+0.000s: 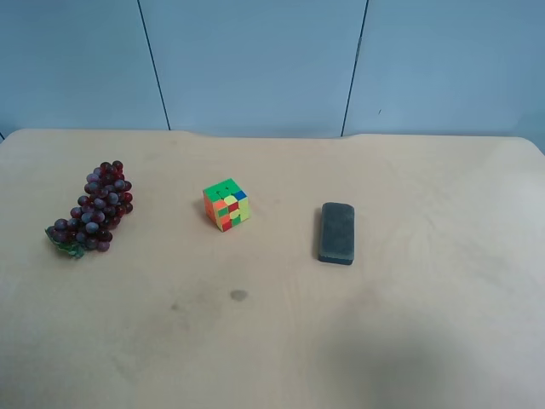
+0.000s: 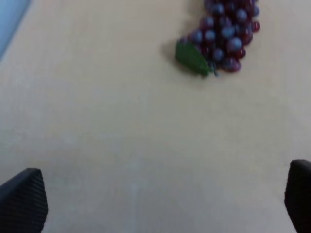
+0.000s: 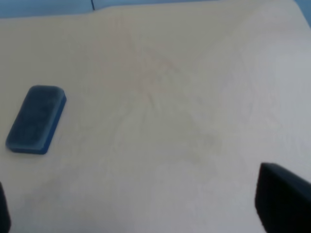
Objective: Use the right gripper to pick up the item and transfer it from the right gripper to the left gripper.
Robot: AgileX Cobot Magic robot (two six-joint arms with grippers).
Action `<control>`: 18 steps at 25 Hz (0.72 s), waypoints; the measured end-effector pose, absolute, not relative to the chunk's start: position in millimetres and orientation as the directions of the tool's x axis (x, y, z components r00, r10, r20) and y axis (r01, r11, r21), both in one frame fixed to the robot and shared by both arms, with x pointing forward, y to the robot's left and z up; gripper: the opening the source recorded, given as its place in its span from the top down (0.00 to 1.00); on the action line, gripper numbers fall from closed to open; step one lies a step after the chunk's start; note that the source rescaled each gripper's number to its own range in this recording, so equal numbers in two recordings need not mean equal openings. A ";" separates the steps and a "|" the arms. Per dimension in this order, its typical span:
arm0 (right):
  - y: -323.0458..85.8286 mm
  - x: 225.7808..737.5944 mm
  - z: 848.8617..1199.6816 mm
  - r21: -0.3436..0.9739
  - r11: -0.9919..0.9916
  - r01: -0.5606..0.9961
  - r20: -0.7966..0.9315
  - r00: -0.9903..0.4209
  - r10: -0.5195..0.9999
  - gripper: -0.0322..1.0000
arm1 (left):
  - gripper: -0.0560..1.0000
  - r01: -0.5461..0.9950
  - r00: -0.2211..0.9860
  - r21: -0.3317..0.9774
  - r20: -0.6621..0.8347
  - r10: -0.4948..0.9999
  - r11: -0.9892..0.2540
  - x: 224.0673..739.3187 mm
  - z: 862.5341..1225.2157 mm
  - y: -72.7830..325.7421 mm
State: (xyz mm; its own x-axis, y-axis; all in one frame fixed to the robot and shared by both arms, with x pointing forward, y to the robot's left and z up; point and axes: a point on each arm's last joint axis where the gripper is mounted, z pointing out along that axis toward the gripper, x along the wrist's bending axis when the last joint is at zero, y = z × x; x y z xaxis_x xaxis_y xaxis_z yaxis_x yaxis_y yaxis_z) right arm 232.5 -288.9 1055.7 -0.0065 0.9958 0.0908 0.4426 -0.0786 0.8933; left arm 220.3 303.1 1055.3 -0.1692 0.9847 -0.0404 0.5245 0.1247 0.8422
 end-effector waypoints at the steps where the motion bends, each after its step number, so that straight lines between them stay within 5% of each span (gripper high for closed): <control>1: -288.9 232.5 1055.7 0.893 -0.079 0.443 0.091 -0.007 0.996 0.01 | 0.01 0.518 -0.167 0.846 -0.042 0.985 0.125 220.6 1055.5 303.0; 18: -288.9 232.5 1055.7 0.893 -0.079 0.443 0.091 -0.007 0.996 0.01 | 0.01 0.432 -0.148 0.894 -0.058 0.987 0.117 232.7 1054.3 302.5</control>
State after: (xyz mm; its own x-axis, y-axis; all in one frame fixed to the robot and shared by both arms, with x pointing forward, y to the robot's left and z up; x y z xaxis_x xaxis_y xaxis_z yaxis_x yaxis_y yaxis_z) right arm 232.5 -288.9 1055.7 -0.0065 0.9958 0.0908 0.4426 -0.0786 0.8933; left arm 232.7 302.5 1054.3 -0.1477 0.9873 -0.0583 0.4321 0.1175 0.8942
